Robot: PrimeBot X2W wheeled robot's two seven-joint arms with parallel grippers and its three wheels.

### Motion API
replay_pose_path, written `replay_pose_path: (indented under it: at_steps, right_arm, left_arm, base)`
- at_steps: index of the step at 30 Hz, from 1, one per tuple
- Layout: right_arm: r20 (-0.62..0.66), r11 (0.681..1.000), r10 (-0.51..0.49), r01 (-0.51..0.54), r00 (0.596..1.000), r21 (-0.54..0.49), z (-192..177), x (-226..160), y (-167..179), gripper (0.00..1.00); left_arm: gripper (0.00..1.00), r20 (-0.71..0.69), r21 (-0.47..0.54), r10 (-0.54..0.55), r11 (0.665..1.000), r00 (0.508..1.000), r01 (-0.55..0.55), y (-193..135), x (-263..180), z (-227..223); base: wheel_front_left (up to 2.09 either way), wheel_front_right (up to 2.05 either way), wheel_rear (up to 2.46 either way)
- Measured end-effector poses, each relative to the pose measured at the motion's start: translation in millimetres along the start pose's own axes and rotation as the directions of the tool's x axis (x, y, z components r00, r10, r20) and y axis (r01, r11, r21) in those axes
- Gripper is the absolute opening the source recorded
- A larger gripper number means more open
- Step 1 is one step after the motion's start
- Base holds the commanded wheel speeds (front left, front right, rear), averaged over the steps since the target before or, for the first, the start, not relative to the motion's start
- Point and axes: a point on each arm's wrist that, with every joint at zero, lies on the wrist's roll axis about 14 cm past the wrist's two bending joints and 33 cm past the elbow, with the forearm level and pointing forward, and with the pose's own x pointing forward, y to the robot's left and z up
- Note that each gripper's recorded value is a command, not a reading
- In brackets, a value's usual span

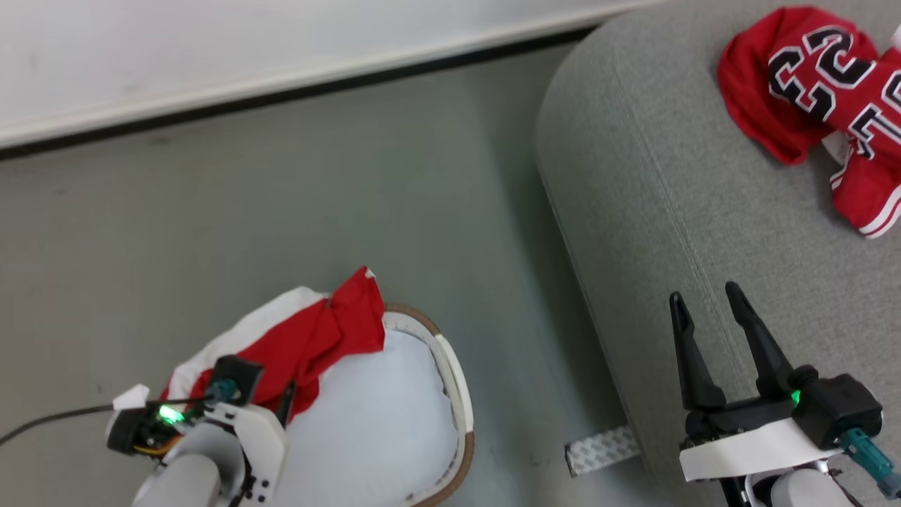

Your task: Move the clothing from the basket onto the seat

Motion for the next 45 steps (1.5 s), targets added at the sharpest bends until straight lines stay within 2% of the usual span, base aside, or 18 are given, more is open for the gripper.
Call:
replay_pose_path:
  at_steps: [7, 14, 23, 35, 36, 38, 39, 40, 42, 43, 45]
  right_arm:
    - [-0.046, 0.999, -0.039, 0.039, 0.998, 0.002, -21.2, 17.3, -16.2, 1.00]
    - [-0.101, 0.998, -0.069, 0.069, 0.992, 0.001, -45.5, 26.6, -28.8, 1.00]
    - [-0.123, 0.995, -0.100, 0.100, 0.987, -0.004, -55.5, 29.0, -40.5, 1.00]
    - [-0.146, 0.992, -0.124, 0.125, 0.982, -0.001, -65.4, 28.5, -48.5, 1.00]
    - [-0.148, 0.992, -0.124, 0.126, 0.981, -0.002, -66.4, 28.6, -48.9, 1.00]
    - [-0.151, 0.992, -0.126, 0.127, 0.981, -0.003, -67.7, 29.0, -49.4, 1.00]
    - [-0.152, 0.992, -0.126, 0.127, 0.980, -0.003, -68.2, 29.1, -49.6, 1.00]
    - [-0.152, 0.992, -0.126, 0.127, 0.980, -0.003, -68.2, 29.1, -49.6, 1.00]
    - [-0.153, 0.992, -0.126, 0.127, 0.980, -0.003, -68.9, 29.3, -49.6, 1.00]
    - [-0.153, 0.992, -0.125, 0.127, 0.980, -0.002, -68.8, 29.4, -49.5, 1.00]
    - [-0.152, 0.992, -0.125, 0.126, 0.980, -0.002, -68.4, 29.5, -49.3, 1.00]
  left_arm:
    - [1.00, -0.058, 0.070, -0.030, 0.997, 0.998, 0.034, -2.8, 44.7, -23.7]
    - [1.00, -0.060, 0.070, -0.066, 0.995, 0.996, 0.070, -15.2, 79.7, -36.4]
    - [1.00, -0.075, 0.111, -0.025, 0.993, 0.997, 0.034, -7.7, 101.3, -49.5]
    - [1.00, -0.071, 0.149, -0.030, 0.988, 0.997, 0.040, -9.3, 115.3, -56.2]
    - [0.98, -0.071, 0.150, -0.030, 0.988, 0.997, 0.040, -9.3, 116.4, -56.3]
    - [0.78, -0.065, 0.155, -0.025, 0.987, 0.998, 0.035, -8.3, 118.4, -55.3]
    - [0.49, -0.064, 0.155, -0.025, 0.987, 0.998, 0.035, -8.2, 119.1, -55.1]
    - [0.38, -0.064, 0.155, -0.025, 0.987, 0.998, 0.035, -8.2, 119.1, -55.1]
    - [0.08, -0.062, 0.157, -0.020, 0.987, 0.998, 0.030, -7.2, 119.9, -54.4]
    - [0.00, -0.060, 0.158, -0.019, 0.987, 0.998, 0.028, -6.6, 120.1, -53.7]
    - [0.00, -0.055, 0.157, -0.017, 0.987, 0.998, 0.026, -6.0, 119.9, -51.3]
  base:
    - [0.00, 0.00, 0.00]
    - [0.00, 0.00, 0.00]
    - [0.00, 0.00, 0.00]
    - [0.00, 0.00, 0.00]
    - [0.00, 0.00, 0.00]
    - [0.00, 0.00, 0.00]
    - [0.00, 0.00, 0.00]
    - [0.00, 0.00, 0.00]
    - [0.00, 0.00, 0.00]
    - [0.00, 0.00, 0.00]
    - [0.00, 0.00, 0.00]
